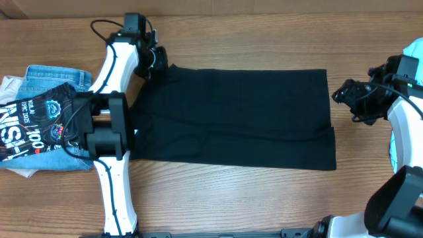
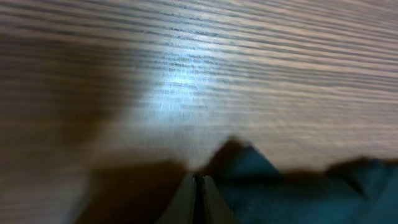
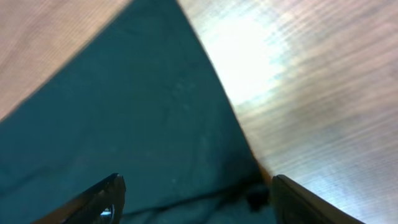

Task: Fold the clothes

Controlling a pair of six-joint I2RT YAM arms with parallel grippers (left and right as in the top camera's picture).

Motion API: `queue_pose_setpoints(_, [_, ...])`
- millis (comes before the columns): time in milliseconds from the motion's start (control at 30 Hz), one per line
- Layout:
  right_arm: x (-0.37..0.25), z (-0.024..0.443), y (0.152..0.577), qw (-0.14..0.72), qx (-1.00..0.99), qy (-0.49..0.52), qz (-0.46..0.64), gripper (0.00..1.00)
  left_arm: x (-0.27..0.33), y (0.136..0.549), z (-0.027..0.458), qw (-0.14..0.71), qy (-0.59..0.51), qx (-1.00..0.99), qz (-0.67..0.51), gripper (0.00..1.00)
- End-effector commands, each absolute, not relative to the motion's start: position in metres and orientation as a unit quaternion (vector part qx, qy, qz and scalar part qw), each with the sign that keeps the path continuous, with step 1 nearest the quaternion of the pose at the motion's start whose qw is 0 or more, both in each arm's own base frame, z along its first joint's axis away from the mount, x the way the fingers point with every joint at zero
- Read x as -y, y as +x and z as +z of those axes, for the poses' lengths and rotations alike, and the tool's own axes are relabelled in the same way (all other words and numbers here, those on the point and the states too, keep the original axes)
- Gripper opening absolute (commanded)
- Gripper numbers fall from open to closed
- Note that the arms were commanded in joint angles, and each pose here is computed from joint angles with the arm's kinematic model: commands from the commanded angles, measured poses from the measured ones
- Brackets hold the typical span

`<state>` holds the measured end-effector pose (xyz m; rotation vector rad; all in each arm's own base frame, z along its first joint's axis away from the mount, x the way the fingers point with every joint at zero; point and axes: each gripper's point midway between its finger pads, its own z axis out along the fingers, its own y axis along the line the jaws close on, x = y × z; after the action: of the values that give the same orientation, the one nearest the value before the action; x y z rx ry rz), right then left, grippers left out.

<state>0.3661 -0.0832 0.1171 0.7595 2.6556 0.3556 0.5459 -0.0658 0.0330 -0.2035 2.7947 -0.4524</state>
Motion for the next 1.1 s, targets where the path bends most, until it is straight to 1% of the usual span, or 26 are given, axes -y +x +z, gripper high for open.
queue_pose_setpoints(0, [0.079, 0.128, 0.394, 0.203, -0.94, 0.222, 0.159, 0.8, 0.065, 0.557, 0.121, 0.228, -0.06, -0.956, -0.174, 0.04])
queue_pose_setpoints(167, [0.087, 0.119, 0.447, 0.229, -0.943, 0.187, 0.153, 0.8, 0.07, 0.544, 0.146, 0.227, -0.069, -0.954, -0.184, 0.04])
queue_pose_setpoints(267, [0.092, 0.107, 0.48, 0.254, -0.939, 0.175, 0.149, 0.79, 0.071, 0.536, 0.142, 0.21, -0.071, -0.958, -0.18, 0.04])
queue_pose_setpoints(367, [0.091, 0.085, 0.503, 0.269, -0.937, 0.164, 0.149, 0.79, 0.073, 0.527, 0.136, 0.188, -0.074, -0.963, -0.178, 0.04])
queue_pose_setpoints(567, [0.08, 0.042, 0.532, 0.284, -0.936, 0.143, 0.151, 0.79, 0.073, 0.521, 0.131, 0.175, -0.076, -0.967, -0.17, 0.04])
queue_pose_setpoints(733, [0.072, 0.015, 0.543, 0.286, -0.939, 0.134, 0.139, 0.78, 0.078, 0.519, 0.13, 0.172, -0.071, -0.969, -0.166, 0.04])
queue_pose_setpoints(900, [0.073, -0.012, 0.535, 0.257, -0.95, 0.142, 0.104, 0.71, 0.081, 0.519, 0.129, 0.172, -0.068, -0.969, -0.161, 0.04])
queue_pose_setpoints(967, [0.077, -0.017, 0.531, 0.247, -0.953, 0.148, 0.093, 0.61, 0.078, 0.519, 0.128, 0.174, -0.07, -0.971, -0.151, 0.04])
queue_pose_setpoints(1033, [0.079, -0.019, 0.528, 0.242, -0.955, 0.151, 0.085, 0.49, 0.075, 0.52, 0.128, 0.175, -0.072, -0.971, -0.144, 0.04])
queue_pose_setpoints(1067, [0.08, -0.019, 0.528, 0.24, -0.955, 0.152, 0.083, 0.45, 0.075, 0.52, 0.128, 0.175, -0.072, -0.972, -0.143, 0.04])
